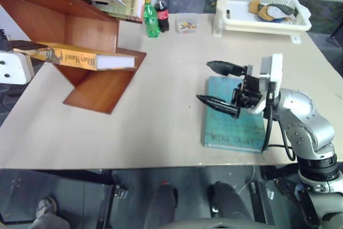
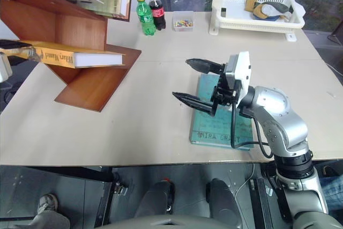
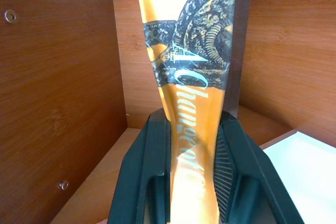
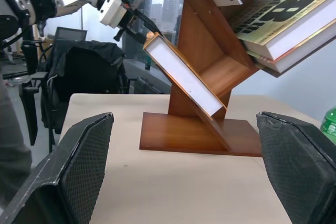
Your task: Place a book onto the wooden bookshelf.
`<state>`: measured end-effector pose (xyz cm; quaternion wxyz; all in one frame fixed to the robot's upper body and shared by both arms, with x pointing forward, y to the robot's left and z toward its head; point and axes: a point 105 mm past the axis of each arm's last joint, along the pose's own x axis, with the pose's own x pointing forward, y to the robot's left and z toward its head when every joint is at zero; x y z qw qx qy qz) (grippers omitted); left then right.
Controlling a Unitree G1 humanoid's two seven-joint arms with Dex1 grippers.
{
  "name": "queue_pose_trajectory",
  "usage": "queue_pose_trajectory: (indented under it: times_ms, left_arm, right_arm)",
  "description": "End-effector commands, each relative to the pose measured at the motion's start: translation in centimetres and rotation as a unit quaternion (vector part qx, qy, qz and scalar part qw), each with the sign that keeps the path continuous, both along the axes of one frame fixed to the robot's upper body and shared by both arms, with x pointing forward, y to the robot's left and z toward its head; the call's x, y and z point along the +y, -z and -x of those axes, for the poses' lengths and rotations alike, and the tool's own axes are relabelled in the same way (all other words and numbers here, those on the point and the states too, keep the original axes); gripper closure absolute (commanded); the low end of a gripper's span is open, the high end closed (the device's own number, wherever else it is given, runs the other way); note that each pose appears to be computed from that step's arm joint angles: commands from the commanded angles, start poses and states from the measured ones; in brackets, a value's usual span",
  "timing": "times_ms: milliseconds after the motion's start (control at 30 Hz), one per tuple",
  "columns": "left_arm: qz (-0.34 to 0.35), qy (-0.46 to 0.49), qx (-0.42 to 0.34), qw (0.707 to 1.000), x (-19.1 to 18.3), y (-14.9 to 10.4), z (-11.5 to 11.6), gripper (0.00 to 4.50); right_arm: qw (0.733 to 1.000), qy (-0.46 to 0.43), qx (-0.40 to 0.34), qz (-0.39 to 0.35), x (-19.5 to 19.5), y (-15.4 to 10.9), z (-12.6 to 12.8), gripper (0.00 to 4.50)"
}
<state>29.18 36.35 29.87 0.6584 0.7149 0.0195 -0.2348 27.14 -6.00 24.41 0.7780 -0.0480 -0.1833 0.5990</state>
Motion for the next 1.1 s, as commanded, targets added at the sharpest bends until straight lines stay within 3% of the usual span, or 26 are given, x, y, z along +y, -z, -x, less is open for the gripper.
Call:
queue_pose_trajectory:
  times_ms: [33, 133, 400, 600, 733, 800, 833, 867, 933, 1033, 1100]
  left_arm:
    - [0.032, -0.025, -0.002, 0.999, 1.2, -0.1, 0.8, 1.54]
    - [0.043, -0.017, -0.014, 0.999, 1.4, -0.9, 2.2, 0.12]
    - [0.149, 0.022, -0.097, 0.984, -0.8, -4.2, 8.5, 0.12]
    - [0.21, -0.011, -0.12, 0.97, -2.4, -4.3, 10.8, 0.12]
    - [0.352, 0.011, -0.069, 0.933, -5.9, -2.8, 11.6, 0.12]
    - [0.45, 0.037, -0.028, 0.892, -9.1, -0.5, 11.0, 0.12]
    - [0.5, 0.045, 0.005, 0.865, -10.8, 1.1, 10.6, 0.61]
    - [0.547, 0.047, 0.034, 0.835, -12.3, 2.8, 10.2, 0.82]
    - [0.597, 0.032, 0.077, 0.798, -14.1, 5.6, 9.7, 1.7]
    - [0.64, -0.002, 0.114, 0.76, -15.4, 9.1, 8.9, 3.07]
    - [0.65, -0.024, 0.121, 0.749, -15.2, 10.7, 8.7, 4.29]
  right_arm:
    - [1.0, -0.006, -0.019, -0.001, 0.0, -0.8, 0.4, 0.0]
    - [1.0, -0.01, -0.017, 0.006, -0.1, -0.6, 0.4, 0.0]
    - [0.999, -0.029, 0.001, 0.032, -0.6, 0.5, 0.1, 0.0]
    - [0.998, -0.048, 0.015, 0.048, -0.7, 1.5, -0.8, 0.0]
    - [0.996, -0.046, 0.019, 0.068, -1.4, 2.5, -0.9, 0.0]
    - [0.995, -0.036, 0.019, 0.088, -2.0, 3.3, -0.8, 0.0]
    - [0.994, -0.028, 0.017, 0.101, -2.2, 3.6, -0.9, 0.0]
    - [0.993, -0.022, 0.021, 0.111, -2.5, 4.0, -0.9, 0.0]
    - [0.992, 0.0, 0.029, 0.121, -3.0, 4.3, -1.4, 0.53]
    - [0.99, 0.028, 0.027, 0.133, -4.0, 4.6, -1.6, 1.72]
    - [0.988, 0.055, 0.023, 0.139, -5.0, 4.7, -1.6, 2.97]
